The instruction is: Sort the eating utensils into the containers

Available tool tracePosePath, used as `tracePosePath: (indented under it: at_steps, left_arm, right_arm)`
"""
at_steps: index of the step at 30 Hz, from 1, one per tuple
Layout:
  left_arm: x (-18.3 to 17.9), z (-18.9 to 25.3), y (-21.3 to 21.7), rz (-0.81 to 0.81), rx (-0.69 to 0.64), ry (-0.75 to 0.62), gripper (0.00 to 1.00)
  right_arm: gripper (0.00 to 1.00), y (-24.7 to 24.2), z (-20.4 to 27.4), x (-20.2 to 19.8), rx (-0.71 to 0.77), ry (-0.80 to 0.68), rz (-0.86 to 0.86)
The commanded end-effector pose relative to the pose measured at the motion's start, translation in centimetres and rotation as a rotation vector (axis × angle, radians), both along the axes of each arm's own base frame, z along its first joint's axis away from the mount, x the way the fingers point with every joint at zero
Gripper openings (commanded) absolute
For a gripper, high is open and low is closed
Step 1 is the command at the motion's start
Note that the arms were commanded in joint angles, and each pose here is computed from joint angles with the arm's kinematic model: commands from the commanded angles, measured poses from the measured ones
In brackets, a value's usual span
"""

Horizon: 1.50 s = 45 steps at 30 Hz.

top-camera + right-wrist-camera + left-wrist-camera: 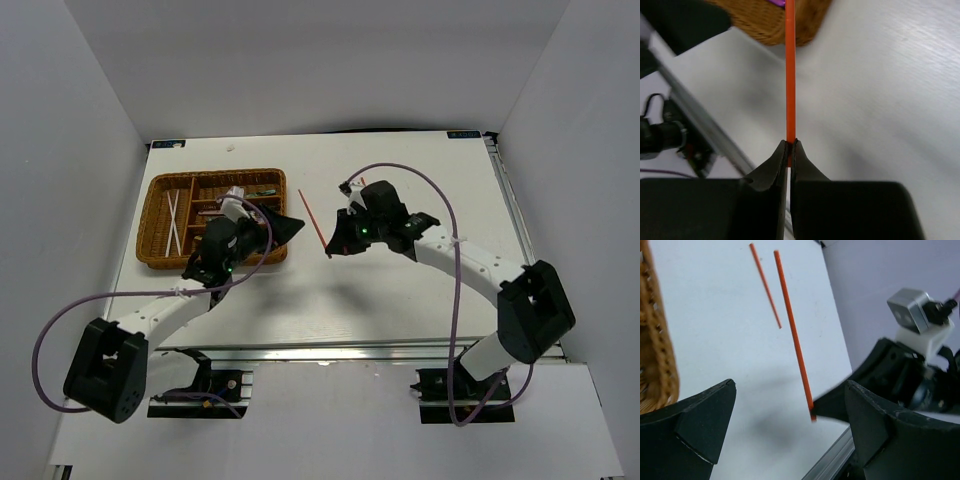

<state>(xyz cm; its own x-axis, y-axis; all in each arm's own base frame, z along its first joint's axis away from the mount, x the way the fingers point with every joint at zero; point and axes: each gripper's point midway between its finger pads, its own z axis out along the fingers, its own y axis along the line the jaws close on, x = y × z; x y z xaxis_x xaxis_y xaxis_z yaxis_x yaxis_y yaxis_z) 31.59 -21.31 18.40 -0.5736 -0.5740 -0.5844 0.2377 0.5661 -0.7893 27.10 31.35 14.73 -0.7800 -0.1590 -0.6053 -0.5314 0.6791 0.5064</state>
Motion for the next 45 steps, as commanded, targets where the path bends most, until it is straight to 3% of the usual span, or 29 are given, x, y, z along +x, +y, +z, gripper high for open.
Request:
tracePosePath:
  at_steps: [1,6,10,12,13,18,20,21,22,23,25,26,32,35,38,43,45]
  left_arm:
    - [1.9,3.6,-1.2,0.033,-0.071,-0.094,0.98]
    - [2.9,4.2,-2.0,0.041,-0.077,-0.098,0.90]
    - [3.3,4.2,-2.6,0.031,-0.086,-0.094,0.75]
    - [3.5,4.7,-3.0,0.018,-0.099,-0.106,0.58]
    - [3.6,4.8,-3.1,0.016,-0.099,-0.110,0.36]
    - [3.7,5.1,-3.2,-0.005,-0.032,-0.136,0.01]
    - [4.1,4.5,-2.5,0.021,0.058,-0.099,0.00]
    - [4.4,4.5,-1.8,0.030,0.142,-0.123,0.00]
    - [5.9,6.2,-0.7,0.101,0.197,-0.151,0.00]
    - [5.8,4.3,0.8,0.127,0.315,-0.069,0.00]
    - [7.9,3.5,5.7,0.273,0.560,-0.033,0.00]
    - [8.3,4.4,7.8,0.321,0.661,0.006,0.00]
    - [10.6,6.1,22.6,0.652,1.324,0.203,0.00]
    - [11.3,5.1,28.3,0.765,1.583,0.366,0.00]
    - [13.2,2.4,32.8,0.791,1.637,0.527,0.00]
    - [15.7,-2.3,35.5,0.825,1.567,0.538,0.00]
    - [15.3,-4.5,37.3,0.843,1.591,0.605,0.00]
  right_arm:
    - [0.00,2.3,4.6,-1.8,0.195,-0.004,0.063]
    - [0.00,3.2,7.7,-3.7,0.271,-0.022,0.113]
    - [0.00,3.8,8.4,-4.4,0.280,-0.032,0.134]
    - [0.00,3.9,8.0,-4.5,0.272,-0.022,0.134]
    - [0.00,3.9,7.7,-4.4,0.269,-0.018,0.130]
    - [0.00,3.8,7.6,-3.6,0.264,-0.051,0.093]
    - [0.15,2.8,7.2,-2.7,0.243,-0.071,0.044]
    - [0.36,2.2,7.3,-2.5,0.242,-0.080,0.029]
    - [0.50,1.2,7.1,-1.5,0.230,-0.085,-0.015]
    - [0.59,0.4,6.8,-1.0,0.215,-0.088,-0.041]
    - [0.74,-2.2,6.0,0.2,0.174,-0.097,-0.108]
    - [0.77,-3.1,5.7,0.5,0.163,-0.098,-0.126]
    - [0.79,-7.8,3.8,1.7,0.091,-0.118,-0.213]
    - [0.79,-8.8,2.9,1.5,0.045,-0.118,-0.209]
    - [0.80,-9.6,2.5,1.5,0.010,-0.141,-0.210]
    - [0.80,-10.4,2.7,1.7,0.001,-0.175,-0.213]
    - [0.81,-10.3,2.5,1.9,0.008,-0.177,-0.211]
